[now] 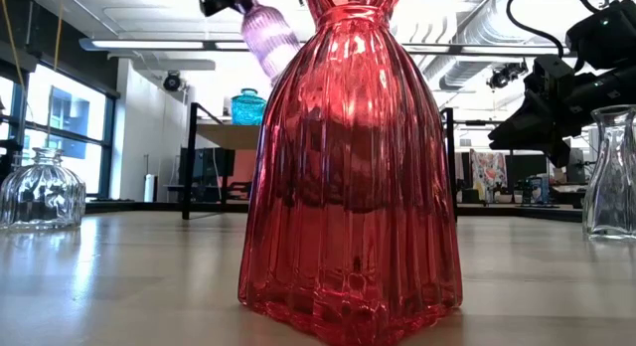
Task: Sort vases onto shelf
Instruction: Put the left violet vase on the shelf aligned with the other violet vase
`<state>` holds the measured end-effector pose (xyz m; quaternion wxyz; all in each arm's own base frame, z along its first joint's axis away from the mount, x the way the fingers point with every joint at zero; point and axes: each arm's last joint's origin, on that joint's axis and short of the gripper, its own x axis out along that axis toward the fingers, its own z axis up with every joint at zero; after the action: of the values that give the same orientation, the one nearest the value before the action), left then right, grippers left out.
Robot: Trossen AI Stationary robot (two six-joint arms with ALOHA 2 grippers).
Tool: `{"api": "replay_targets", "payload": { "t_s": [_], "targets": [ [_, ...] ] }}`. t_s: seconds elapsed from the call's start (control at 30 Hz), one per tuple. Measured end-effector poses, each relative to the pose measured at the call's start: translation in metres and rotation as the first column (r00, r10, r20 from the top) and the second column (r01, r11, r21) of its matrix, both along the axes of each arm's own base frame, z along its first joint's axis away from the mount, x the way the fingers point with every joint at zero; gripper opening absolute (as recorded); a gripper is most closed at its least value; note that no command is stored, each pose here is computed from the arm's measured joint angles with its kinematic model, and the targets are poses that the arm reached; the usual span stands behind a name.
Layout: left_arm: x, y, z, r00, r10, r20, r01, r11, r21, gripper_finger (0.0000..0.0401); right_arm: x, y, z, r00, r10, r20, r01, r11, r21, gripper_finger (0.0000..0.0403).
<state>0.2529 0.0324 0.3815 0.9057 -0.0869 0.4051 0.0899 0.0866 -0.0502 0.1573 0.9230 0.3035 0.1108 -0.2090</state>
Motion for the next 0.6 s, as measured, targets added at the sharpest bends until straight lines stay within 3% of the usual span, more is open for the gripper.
{"api": "replay_targets", "payload": {
  "t_s": [0.33,0.6],
  "targets": [
    [0.004,0.043,0.022,0.999,0.044,0.030,-0.048,0.987,0.153,0.0021,0.000,0.000,0.000,1.000,0.000,-0.001,0.000,1.000,-0.001,0.0073],
    [0.027,0.070,0.036,1.000,0.017,0.020,-0.022,0.973,0.232,0.0021,0.000,0.000,0.000,1.000,0.000,-0.001,0.000,1.000,0.001,0.0073]
  ]
}}
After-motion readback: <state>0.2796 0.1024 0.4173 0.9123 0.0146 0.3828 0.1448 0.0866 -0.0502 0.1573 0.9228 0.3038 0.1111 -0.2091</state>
